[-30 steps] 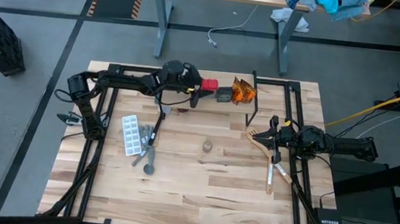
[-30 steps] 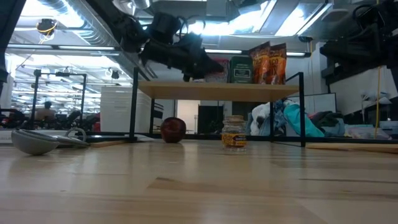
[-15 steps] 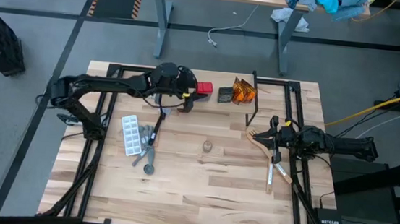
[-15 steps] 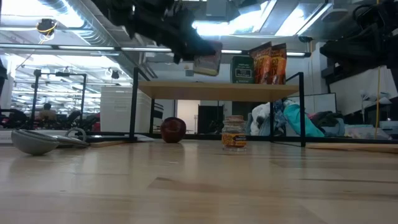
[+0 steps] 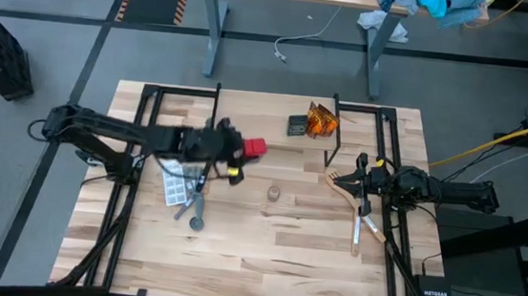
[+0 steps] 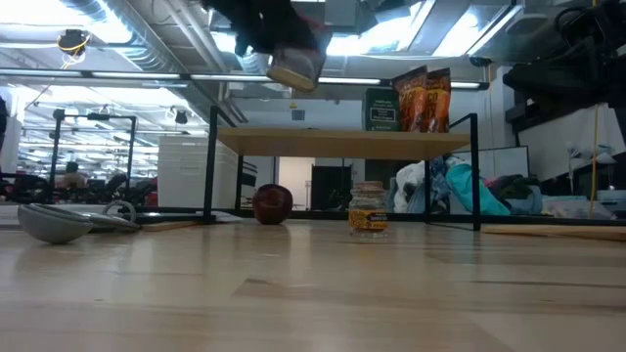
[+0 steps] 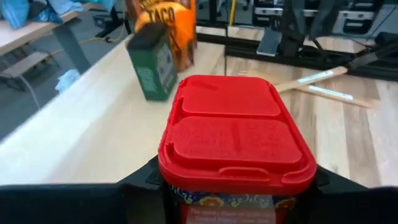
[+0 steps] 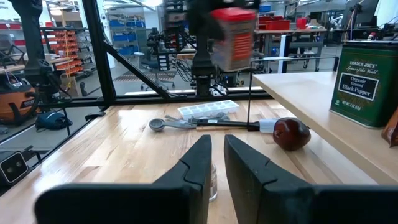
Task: Shelf spices
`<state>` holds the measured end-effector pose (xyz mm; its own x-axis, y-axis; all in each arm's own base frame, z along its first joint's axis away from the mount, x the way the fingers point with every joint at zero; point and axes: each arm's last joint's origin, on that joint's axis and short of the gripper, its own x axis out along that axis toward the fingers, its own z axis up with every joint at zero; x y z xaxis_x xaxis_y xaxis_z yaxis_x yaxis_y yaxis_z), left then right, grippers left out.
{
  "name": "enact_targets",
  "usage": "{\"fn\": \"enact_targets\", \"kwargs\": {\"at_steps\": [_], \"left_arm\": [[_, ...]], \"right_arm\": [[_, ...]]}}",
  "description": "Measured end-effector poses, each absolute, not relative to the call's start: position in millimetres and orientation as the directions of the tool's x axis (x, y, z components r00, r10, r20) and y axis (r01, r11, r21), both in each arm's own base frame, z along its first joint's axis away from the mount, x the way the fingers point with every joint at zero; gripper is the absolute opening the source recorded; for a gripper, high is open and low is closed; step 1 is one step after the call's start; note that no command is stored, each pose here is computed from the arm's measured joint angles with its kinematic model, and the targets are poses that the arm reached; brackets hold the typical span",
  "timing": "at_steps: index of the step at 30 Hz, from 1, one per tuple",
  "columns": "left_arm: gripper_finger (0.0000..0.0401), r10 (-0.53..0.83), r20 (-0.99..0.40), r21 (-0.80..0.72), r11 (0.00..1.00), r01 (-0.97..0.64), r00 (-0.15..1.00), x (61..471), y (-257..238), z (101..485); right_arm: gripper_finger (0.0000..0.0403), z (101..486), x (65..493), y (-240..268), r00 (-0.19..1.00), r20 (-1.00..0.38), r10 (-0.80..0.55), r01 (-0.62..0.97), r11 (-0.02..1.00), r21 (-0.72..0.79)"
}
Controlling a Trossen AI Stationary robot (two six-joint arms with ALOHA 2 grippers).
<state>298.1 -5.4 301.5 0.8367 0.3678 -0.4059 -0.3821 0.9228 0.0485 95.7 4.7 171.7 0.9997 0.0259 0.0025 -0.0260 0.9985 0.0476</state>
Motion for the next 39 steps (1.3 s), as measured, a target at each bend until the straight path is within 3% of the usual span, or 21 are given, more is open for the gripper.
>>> {"fn": "enact_targets", "kwargs": {"at_steps": [11,26,39], "left_arm": [[0.0164,0.414,-0.413,-0.029,0.884,-0.466,0.811,282,-60,259],[0.0164,0.382,-0.317,-0.112,0.894,-0.434,0.868,291,-66,173],[0.0164,0.38,-0.291,-0.104,0.9,-0.424,0.878,313,-58,136]], "right_arm": [[0.005,172,96,5,1.0,0.003,0.026,-0.026,0.999,0.048],[0.005,172,96,5,1.0,0.003,0.026,-0.026,0.999,0.047],[0.005,172,96,5,1.0,0.003,0.026,-0.026,0.999,0.047]]}}
